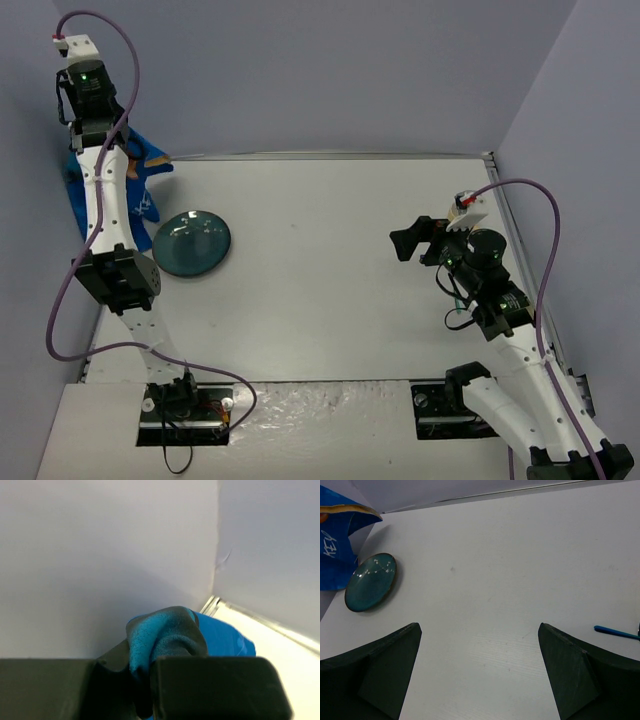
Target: Set the dinner table for one person
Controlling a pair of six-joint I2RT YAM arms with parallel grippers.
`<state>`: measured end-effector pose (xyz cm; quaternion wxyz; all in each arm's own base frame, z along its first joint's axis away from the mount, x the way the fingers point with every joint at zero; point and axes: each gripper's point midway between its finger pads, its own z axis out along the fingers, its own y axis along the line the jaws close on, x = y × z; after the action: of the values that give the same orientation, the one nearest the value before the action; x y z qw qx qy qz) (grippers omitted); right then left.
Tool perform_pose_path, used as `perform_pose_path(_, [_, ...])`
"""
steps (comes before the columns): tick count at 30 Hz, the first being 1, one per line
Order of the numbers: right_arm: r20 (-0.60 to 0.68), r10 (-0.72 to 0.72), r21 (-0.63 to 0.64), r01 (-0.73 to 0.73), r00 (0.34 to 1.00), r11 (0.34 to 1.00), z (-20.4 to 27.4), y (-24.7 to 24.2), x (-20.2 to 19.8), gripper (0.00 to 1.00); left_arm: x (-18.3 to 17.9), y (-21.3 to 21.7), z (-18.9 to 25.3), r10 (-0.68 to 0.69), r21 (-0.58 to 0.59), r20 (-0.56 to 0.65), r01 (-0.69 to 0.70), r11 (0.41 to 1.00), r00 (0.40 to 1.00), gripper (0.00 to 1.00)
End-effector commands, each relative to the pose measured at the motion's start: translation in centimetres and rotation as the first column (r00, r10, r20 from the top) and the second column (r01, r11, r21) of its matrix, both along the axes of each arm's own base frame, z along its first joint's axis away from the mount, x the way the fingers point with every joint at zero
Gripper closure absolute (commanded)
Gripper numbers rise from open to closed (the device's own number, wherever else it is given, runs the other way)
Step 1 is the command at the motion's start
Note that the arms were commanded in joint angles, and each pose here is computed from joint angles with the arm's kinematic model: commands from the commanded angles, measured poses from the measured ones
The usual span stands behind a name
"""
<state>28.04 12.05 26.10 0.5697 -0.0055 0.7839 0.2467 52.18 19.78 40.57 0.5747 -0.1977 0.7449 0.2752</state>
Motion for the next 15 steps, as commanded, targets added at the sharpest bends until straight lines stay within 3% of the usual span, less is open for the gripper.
perform_pose_path(1, [0.102, 0.012, 0.046, -0.016, 0.995, 0.999, 3.1, 0.4, 0.0, 0.0, -3.0, -0.9, 10.8, -0.011, 0.084, 0.249, -0.01, 0.996, 0.969, 1.0])
perform_pose_path(6, [0.097, 0.008, 0.046, -0.012, 0.995, 0.999, 2.9, 0.4, 0.0, 0.0, -3.4, -3.9, 12.8, -0.116, 0.088, 0.274, 0.096, 0.992, 0.955, 1.0])
perform_pose_path(9, [0.093, 0.001, 0.048, -0.005, 0.996, 0.999, 2.9, 0.3, 0.3, 0.0, -2.4, -9.2, 12.7, -0.259, 0.104, 0.241, 0.241, 0.965, 0.935, 1.0])
perform_pose_path(15, [0.089, -0.003, 0.051, -0.002, 0.996, 0.999, 2.9, 0.3, 0.4, 0.0, -0.5, -21.7, 10.2, -0.519, 0.117, 0.132, 0.506, 0.854, 0.845, 1.0])
